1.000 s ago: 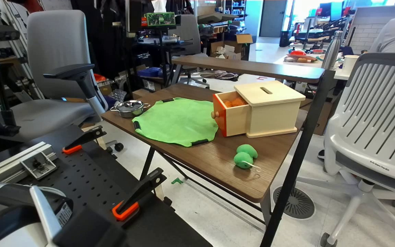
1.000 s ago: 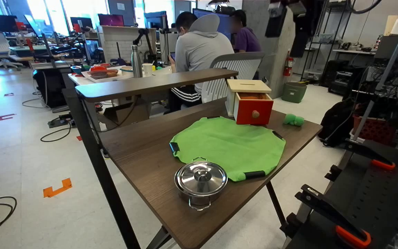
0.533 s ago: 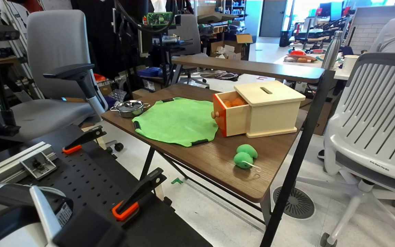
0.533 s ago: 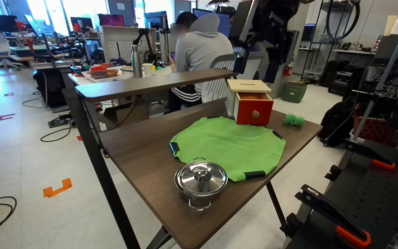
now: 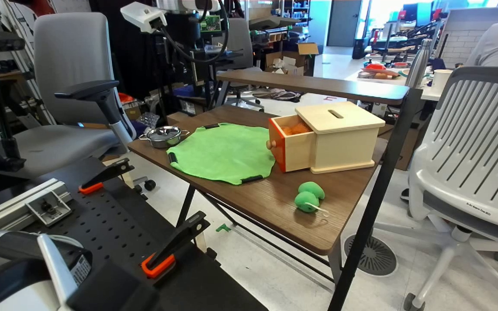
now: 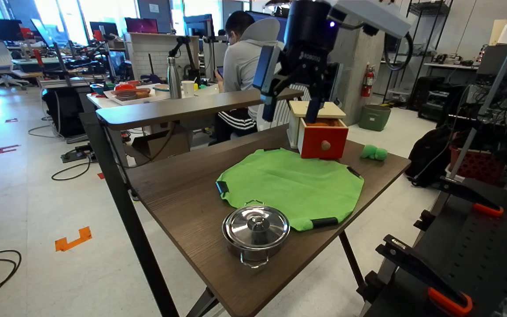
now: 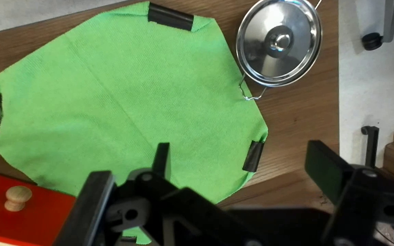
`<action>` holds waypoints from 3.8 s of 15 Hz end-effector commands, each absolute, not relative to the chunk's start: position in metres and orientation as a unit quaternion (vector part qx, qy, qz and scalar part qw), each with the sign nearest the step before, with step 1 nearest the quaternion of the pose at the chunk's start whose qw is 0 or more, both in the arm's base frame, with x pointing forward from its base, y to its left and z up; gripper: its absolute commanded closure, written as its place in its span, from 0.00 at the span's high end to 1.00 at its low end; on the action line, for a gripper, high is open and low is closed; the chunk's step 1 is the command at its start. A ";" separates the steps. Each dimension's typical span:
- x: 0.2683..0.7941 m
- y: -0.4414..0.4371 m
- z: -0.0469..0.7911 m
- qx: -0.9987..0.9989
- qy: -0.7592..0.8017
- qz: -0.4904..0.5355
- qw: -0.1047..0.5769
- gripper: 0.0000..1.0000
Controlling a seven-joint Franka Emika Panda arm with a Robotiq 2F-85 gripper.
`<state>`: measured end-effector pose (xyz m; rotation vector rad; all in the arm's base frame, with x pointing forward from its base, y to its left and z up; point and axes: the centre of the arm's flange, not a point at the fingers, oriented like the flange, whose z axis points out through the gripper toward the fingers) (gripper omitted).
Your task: Fold the green cloth
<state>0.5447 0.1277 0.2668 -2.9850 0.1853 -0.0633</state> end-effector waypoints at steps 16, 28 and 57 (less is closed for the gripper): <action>0.625 0.208 0.172 -0.990 0.132 -0.056 0.015 1.00; 0.641 0.226 0.124 -0.990 0.138 -0.027 0.002 1.00; 0.642 0.206 0.216 -0.994 0.091 -0.045 0.041 0.01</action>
